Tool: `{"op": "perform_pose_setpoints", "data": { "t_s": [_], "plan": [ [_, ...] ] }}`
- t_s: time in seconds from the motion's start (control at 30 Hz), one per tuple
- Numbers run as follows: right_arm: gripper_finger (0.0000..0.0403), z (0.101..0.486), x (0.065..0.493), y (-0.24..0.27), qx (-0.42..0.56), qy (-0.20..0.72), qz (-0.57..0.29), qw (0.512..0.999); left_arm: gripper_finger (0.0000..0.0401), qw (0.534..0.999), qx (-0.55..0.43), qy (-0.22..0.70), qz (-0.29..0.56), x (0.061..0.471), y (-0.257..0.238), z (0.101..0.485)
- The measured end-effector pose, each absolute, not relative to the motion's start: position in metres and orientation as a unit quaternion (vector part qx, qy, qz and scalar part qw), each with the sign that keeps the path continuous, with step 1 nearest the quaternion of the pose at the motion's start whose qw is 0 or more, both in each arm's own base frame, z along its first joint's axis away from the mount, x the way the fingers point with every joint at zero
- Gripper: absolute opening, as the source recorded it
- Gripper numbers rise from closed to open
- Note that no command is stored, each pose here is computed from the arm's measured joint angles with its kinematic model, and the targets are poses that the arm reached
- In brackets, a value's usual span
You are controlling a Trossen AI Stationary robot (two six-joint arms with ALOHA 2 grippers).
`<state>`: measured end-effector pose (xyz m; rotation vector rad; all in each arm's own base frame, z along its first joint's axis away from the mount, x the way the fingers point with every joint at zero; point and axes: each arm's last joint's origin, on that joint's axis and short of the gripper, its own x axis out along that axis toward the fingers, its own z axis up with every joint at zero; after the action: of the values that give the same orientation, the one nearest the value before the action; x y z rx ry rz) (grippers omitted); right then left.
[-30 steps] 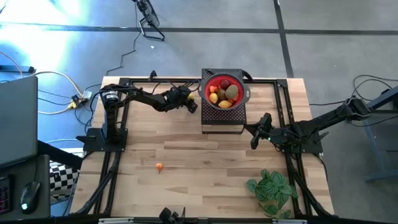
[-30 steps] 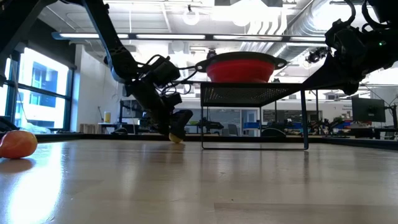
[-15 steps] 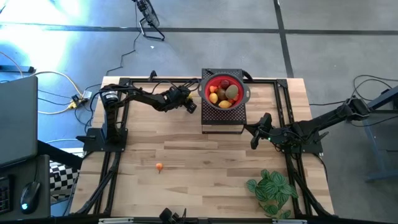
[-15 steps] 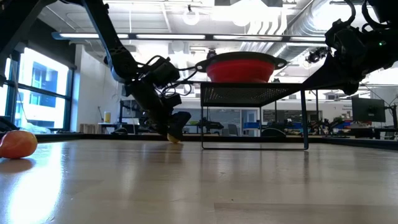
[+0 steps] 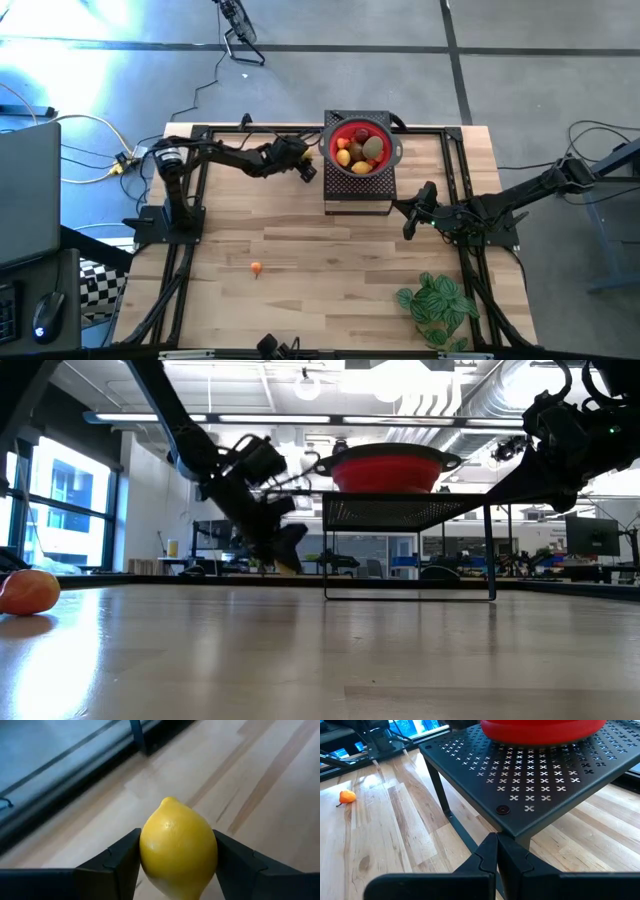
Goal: Pick & Place Fruit
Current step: Put the yellow lemon into the red strainer bowl on the shelf
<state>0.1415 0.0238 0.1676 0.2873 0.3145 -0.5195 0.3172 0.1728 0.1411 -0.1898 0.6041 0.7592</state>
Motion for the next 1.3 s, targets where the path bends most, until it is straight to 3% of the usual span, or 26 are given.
{"op": "perform_pose_setpoints", "data": {
  "t_s": [0.47, 0.7, 1.07, 1.3],
  "plan": [
    [0.0002, 0.168, 0.141, 0.024, 0.141, 0.155, -0.255, 0.944, 0.0204, 0.888, -0.044, 0.265, 0.373, 0.279, 0.164, 0.226],
    [0.0002, 0.168, 0.141, 0.024, 0.141, 0.154, -0.255, 0.944, 0.0204, 0.911, -0.013, 0.193, 0.364, 0.257, 0.15, 0.276],
    [0.0002, 0.168, 0.141, 0.024, 0.141, 0.154, -0.255, 0.944, 0.0204, 0.979, -0.034, 0.056, 0.193, 0.249, 0.133, 0.318],
    [0.0002, 0.168, 0.141, 0.024, 0.141, 0.154, -0.255, 0.944, 0.0204, 0.988, -0.03, -0.003, 0.151, 0.262, 0.128, 0.323]
  ]
}}
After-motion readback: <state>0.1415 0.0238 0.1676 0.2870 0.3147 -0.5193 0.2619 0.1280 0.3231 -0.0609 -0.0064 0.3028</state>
